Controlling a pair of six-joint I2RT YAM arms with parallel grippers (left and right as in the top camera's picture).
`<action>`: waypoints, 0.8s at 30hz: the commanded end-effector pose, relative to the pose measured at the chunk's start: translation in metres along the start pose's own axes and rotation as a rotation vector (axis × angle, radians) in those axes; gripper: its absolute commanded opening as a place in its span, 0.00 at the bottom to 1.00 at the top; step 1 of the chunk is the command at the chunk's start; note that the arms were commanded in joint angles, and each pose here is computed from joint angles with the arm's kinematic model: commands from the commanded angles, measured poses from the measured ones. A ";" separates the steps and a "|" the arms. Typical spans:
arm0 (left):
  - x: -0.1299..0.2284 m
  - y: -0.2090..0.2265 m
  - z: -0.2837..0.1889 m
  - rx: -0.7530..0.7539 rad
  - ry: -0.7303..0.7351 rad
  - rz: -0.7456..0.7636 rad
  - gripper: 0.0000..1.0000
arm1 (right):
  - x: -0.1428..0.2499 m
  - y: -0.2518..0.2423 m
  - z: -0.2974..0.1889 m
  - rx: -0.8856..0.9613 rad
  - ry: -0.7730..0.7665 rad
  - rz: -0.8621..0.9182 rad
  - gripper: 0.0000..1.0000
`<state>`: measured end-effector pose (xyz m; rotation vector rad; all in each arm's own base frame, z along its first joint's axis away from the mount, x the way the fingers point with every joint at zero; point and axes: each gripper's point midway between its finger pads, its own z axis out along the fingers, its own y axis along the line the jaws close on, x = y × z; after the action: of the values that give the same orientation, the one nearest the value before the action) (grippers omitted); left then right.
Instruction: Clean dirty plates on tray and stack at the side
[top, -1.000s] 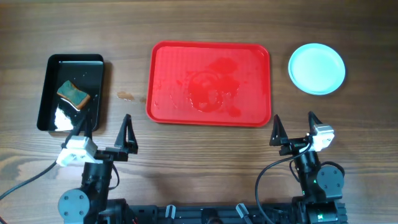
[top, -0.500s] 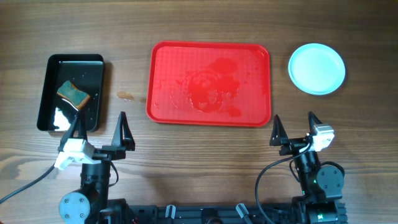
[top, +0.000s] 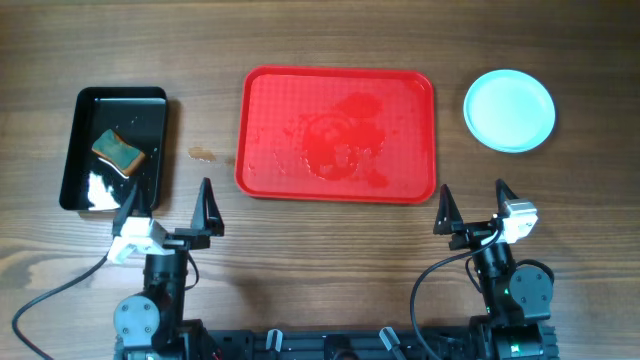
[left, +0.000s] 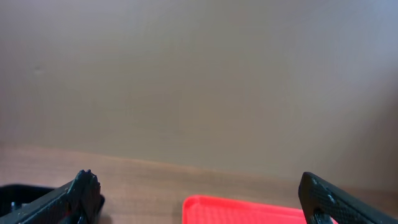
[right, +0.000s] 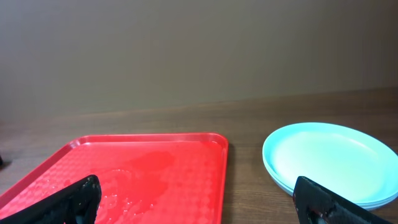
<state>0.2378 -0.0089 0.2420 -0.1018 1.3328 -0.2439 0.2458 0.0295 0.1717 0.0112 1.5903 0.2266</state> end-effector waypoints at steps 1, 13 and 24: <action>0.012 -0.001 -0.001 0.018 0.013 0.018 1.00 | -0.003 -0.003 0.000 0.014 -0.012 -0.018 1.00; 0.025 -0.006 -0.001 0.041 0.068 0.007 1.00 | -0.003 -0.003 0.000 0.014 -0.012 -0.018 1.00; 0.084 0.004 -0.012 0.010 0.312 0.048 1.00 | -0.003 -0.003 0.000 0.014 -0.012 -0.018 1.00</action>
<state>0.2458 -0.0174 0.1597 -0.1122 1.6390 -0.2674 0.2458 0.0295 0.1717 0.0112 1.5903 0.2266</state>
